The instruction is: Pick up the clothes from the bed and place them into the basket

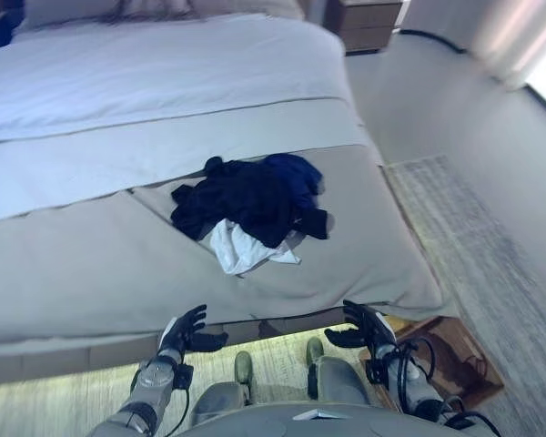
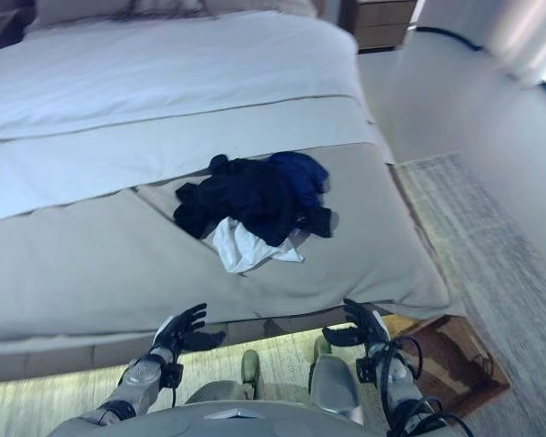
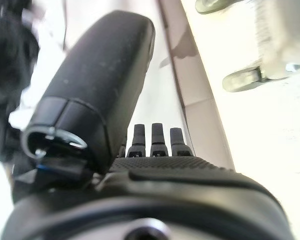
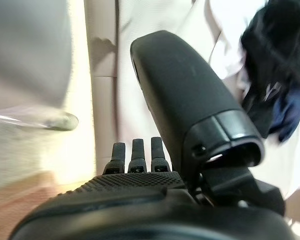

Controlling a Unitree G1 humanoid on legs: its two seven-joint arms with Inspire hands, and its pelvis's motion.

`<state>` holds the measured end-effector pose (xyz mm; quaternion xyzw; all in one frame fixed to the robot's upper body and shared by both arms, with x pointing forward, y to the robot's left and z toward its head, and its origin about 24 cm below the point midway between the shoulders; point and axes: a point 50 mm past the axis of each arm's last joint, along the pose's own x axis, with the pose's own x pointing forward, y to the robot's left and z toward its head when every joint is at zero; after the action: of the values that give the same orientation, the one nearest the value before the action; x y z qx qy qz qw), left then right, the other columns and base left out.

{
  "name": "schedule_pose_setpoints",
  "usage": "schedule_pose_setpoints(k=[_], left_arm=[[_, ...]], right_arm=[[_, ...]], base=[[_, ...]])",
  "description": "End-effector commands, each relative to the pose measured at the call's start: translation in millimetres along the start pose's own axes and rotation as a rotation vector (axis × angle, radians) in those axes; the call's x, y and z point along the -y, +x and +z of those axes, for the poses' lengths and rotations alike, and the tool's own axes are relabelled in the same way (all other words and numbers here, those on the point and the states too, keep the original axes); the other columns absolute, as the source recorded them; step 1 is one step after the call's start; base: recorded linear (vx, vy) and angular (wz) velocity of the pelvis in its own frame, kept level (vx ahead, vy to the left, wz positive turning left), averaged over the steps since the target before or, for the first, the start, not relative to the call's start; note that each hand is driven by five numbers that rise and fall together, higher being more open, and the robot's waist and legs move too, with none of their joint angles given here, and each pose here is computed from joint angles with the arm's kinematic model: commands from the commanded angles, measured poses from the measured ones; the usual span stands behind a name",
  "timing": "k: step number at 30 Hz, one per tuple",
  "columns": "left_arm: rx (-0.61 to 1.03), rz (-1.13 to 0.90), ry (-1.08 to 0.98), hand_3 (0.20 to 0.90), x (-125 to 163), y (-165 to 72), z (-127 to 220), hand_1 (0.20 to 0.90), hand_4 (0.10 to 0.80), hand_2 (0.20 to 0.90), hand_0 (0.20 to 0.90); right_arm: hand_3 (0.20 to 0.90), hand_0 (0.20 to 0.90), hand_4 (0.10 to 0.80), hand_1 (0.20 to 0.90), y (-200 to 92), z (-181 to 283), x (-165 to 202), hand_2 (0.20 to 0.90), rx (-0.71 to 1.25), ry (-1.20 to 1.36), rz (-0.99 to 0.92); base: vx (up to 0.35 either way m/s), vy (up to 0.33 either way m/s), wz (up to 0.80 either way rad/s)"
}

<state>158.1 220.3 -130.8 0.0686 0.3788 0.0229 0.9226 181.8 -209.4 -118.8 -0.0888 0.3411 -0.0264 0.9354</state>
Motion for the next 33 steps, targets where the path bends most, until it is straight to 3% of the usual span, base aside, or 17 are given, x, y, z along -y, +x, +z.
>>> schedule_pose_setpoints(k=[1, 9, 13, 16, 21, 33], left_arm=[[0.165, -0.052, 0.020, 0.900, 5.0, 5.8, 35.0, 0.900, 0.800, 0.900, 0.900], [0.469, -0.164, 0.058, 0.900, 12.7, 2.4, 103.1, 0.900, 0.800, 0.900, 0.900], [0.589, -0.182, 0.058, 0.900, 12.8, -0.3, 136.8, 0.900, 0.800, 0.900, 0.900], [0.741, -0.191, 0.017, 0.900, 16.0, -8.9, 167.0, 0.900, 0.800, 0.900, 0.900], [0.913, -0.215, -0.131, 0.900, 13.4, -28.7, 196.4, 0.900, 0.800, 0.900, 0.900], [0.998, -0.287, -0.184, 0.900, 20.9, -48.3, 210.3, 0.900, 0.800, 0.900, 0.900]], right_arm=[[0.900, 0.900, 0.800, 0.900, 11.4, 80.0, 14.8, 0.900, 0.337, -0.101, -0.094], [0.900, 0.900, 0.800, 0.900, -4.0, 243.6, 59.0, 0.900, 0.733, -0.499, -0.414], [0.900, 0.900, 0.800, 0.900, -31.7, 332.3, 80.1, 0.900, 0.887, -0.523, -0.572], [0.900, 0.900, 0.800, 0.900, -52.1, 373.6, 95.3, 0.900, 0.944, -0.543, -0.659], [0.900, 0.900, 0.800, 0.900, -61.0, 388.6, 112.8, 0.900, 0.900, -0.499, -0.671], [0.900, 0.900, 0.800, 0.900, -73.9, 413.7, 132.3, 0.900, 0.808, -0.563, -0.788]], base=[[0.077, -0.148, 0.26], [0.053, -0.051, 0.36], [-0.043, 0.039, 0.15], [-0.138, 0.107, 0.17], [-0.071, 0.048, 0.29], [0.004, 0.008, 0.21]])
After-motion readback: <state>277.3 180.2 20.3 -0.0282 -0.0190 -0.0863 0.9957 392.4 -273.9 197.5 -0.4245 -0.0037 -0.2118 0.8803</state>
